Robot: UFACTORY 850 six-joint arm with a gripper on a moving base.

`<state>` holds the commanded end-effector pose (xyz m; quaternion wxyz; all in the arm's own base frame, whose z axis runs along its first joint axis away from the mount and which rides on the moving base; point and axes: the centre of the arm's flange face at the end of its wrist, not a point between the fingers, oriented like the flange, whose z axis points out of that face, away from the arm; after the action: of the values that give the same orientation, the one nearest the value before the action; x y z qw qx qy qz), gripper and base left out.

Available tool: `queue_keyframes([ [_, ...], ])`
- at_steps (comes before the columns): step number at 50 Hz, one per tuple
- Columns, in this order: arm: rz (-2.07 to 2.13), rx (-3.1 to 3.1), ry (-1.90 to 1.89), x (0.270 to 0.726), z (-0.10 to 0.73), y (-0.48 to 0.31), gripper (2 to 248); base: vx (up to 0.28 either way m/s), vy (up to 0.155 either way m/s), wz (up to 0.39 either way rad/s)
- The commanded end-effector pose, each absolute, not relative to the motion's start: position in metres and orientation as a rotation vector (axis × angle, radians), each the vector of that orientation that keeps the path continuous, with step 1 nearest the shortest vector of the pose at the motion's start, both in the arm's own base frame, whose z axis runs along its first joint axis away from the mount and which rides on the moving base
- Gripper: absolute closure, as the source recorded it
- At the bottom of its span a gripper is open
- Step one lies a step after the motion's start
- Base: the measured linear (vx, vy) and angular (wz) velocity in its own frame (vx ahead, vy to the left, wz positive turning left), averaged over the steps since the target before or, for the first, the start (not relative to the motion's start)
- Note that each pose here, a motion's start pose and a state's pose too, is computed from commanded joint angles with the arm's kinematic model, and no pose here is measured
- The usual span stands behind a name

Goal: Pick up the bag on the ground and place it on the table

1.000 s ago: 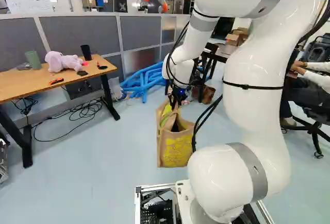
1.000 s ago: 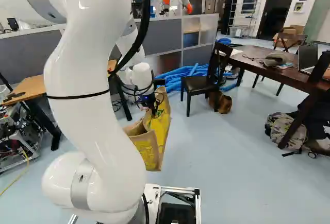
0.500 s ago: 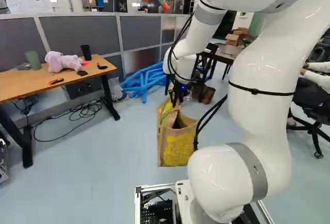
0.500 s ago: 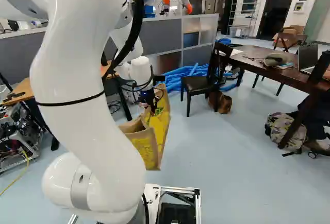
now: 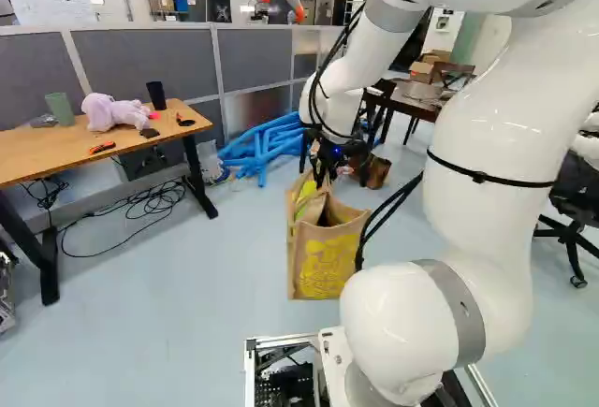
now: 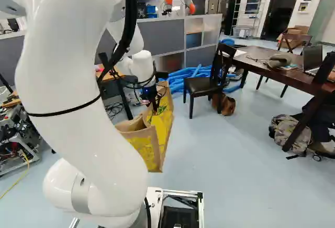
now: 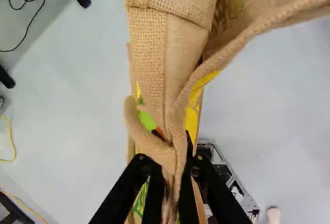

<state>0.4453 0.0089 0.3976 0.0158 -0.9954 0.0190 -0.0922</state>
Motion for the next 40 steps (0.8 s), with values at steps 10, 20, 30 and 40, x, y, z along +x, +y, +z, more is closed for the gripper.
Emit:
queue_keyframes([
  [10,-0.289,-3.095,0.071,0.444,0.411,0.005,222,0.000,0.000,0.000],
  [20,-0.292,-3.094,0.084,0.443,0.425,0.001,222,0.000,0.000,0.000],
  [30,-0.297,-3.092,0.098,0.442,0.439,-0.003,222,0.000,0.000,0.000],
  [40,-0.307,-3.090,0.108,0.443,0.453,-0.006,222,0.000,0.000,0.000],
])
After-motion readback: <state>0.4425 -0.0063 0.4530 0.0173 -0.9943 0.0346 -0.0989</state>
